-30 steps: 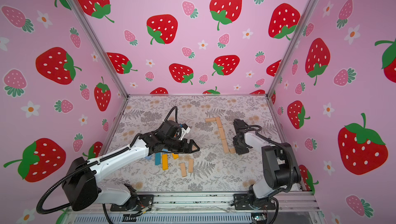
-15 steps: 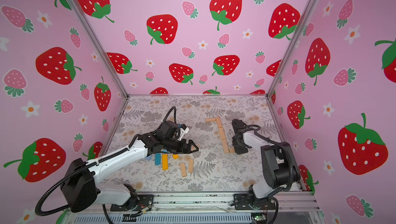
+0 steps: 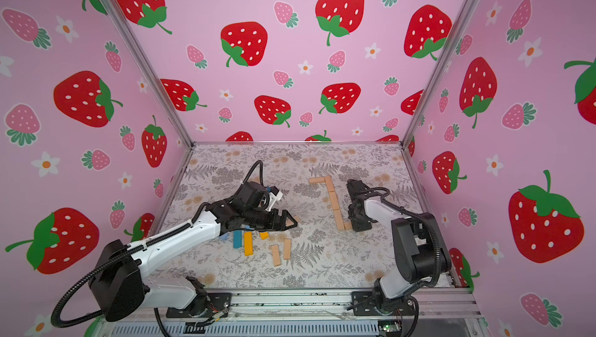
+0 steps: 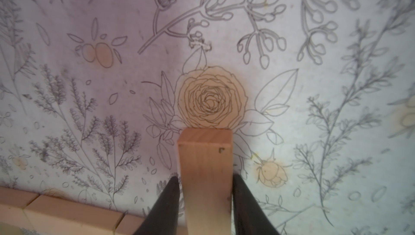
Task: Assemble a giraffe with building blocks
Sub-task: Assemble the building block at the center of the board.
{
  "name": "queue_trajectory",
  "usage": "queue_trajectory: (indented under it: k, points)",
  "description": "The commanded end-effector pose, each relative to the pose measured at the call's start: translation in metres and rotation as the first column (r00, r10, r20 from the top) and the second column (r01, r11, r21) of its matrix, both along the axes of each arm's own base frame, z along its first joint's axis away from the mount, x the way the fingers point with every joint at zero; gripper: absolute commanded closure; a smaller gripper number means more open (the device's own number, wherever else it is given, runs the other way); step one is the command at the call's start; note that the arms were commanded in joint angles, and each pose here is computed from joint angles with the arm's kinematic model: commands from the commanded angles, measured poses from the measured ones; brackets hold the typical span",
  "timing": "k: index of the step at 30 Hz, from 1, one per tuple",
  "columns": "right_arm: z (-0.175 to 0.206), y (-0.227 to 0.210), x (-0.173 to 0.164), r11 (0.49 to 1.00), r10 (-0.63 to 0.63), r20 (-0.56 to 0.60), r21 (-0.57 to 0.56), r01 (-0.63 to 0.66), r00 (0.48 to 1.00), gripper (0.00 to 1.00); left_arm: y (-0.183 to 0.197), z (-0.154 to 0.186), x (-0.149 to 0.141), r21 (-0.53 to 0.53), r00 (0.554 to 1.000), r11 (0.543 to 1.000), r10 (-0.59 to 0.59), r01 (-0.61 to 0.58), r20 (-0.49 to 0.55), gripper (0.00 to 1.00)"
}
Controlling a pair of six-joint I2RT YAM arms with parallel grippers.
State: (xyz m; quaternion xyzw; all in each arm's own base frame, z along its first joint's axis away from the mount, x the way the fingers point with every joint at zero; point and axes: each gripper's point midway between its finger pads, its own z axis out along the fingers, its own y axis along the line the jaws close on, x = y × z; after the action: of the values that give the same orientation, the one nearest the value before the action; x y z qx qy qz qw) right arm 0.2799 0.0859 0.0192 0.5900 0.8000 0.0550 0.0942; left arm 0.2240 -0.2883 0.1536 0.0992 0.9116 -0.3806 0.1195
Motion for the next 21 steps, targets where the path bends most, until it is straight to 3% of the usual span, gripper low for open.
queue_trajectory:
  k: [1, 8, 13, 14, 21]
  points:
    - [-0.018, -0.007, -0.027, 0.999, -0.043, -0.108, -0.035, 0.040, 0.993, 0.59, 0.001, 0.007, 0.000, -0.017, 1.000, 1.000, -0.010, 0.010, 0.021, 0.04]
    - [-0.017, -0.006, -0.026, 0.998, -0.050, -0.102, -0.030, 0.047, 0.994, 0.58, 0.002, 0.007, -0.001, -0.016, 1.000, 1.000, -0.010, 0.010, 0.021, 0.05]
    - [-0.013, -0.004, -0.026, 0.999, -0.047, -0.091, -0.024, 0.045, 0.995, 0.49, 0.004, 0.008, -0.001, -0.014, 1.000, 1.000, -0.007, 0.008, 0.022, 0.05]
    - [-0.011, -0.004, -0.026, 0.999, -0.042, -0.089, -0.023, 0.040, 0.995, 0.42, 0.005, 0.007, -0.001, -0.012, 1.000, 1.000, -0.006, 0.007, 0.023, 0.05]
    - [0.020, -0.002, -0.025, 0.997, 0.067, -0.024, -0.037, -0.068, 0.997, 0.28, 0.021, 0.002, 0.005, 0.059, 0.999, 0.998, 0.023, -0.025, 0.035, 0.03]
